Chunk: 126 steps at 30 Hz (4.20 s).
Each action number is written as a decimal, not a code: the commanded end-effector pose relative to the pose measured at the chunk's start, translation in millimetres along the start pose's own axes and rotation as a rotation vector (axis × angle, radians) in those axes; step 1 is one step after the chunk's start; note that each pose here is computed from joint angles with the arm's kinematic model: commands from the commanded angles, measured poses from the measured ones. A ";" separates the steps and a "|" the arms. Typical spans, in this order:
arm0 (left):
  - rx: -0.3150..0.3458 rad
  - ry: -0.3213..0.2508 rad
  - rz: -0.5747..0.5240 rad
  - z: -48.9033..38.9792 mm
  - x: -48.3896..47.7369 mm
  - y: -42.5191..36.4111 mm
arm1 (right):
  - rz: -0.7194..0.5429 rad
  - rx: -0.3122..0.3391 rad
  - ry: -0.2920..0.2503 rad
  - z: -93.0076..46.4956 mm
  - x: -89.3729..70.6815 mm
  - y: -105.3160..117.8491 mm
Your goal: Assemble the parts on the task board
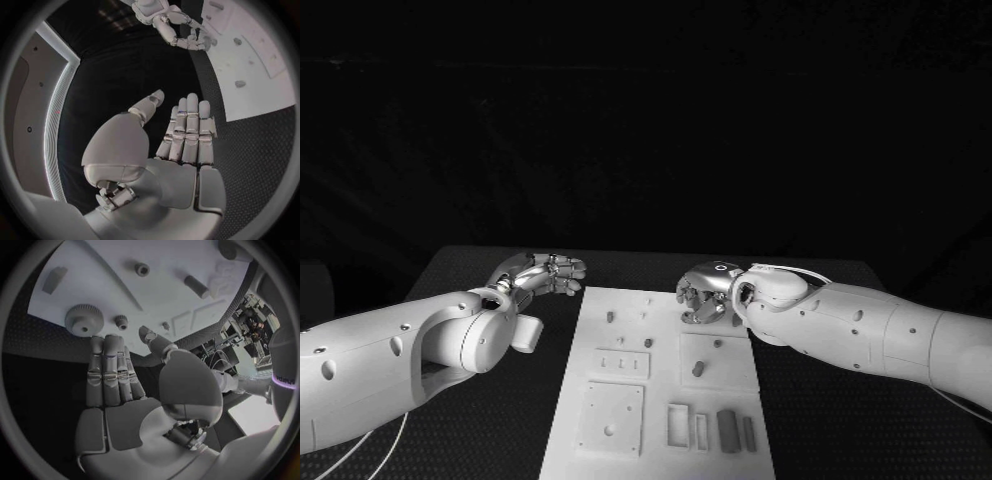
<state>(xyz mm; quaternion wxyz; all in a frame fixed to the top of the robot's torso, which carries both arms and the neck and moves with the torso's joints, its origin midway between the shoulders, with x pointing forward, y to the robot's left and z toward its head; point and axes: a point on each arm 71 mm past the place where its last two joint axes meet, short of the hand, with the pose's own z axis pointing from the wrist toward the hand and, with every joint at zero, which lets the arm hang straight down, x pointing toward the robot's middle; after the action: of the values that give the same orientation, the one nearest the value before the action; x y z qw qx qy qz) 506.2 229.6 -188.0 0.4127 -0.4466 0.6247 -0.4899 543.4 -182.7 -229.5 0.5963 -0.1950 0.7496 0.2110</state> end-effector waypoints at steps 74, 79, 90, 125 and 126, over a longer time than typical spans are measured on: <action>-0.007 0.018 -0.005 -0.8 -1.6 0.0 | -0.165 0.003 0.000 -5.0 7.4 1.4; -0.008 0.018 -0.005 -0.9 -1.7 0.1 | -0.166 0.001 0.000 -6.5 7.6 1.1; -0.008 0.017 -0.005 -0.8 -2.4 0.2 | -0.169 -0.005 0.004 -8.1 8.1 1.9; -0.009 0.017 -0.004 -0.4 -2.2 0.3 | -0.208 -0.019 -0.051 -7.6 5.3 5.9; -0.010 0.017 -0.004 -0.4 -2.2 0.3 | -0.208 -0.017 -0.056 -7.5 4.8 6.1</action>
<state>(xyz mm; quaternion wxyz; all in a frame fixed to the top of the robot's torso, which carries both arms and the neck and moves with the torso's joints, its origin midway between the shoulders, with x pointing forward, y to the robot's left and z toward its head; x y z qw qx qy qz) 506.5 234.2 -189.2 0.4087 -0.4502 0.6286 -0.4850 535.6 -181.9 -225.4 0.6397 -0.2639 0.7020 0.1682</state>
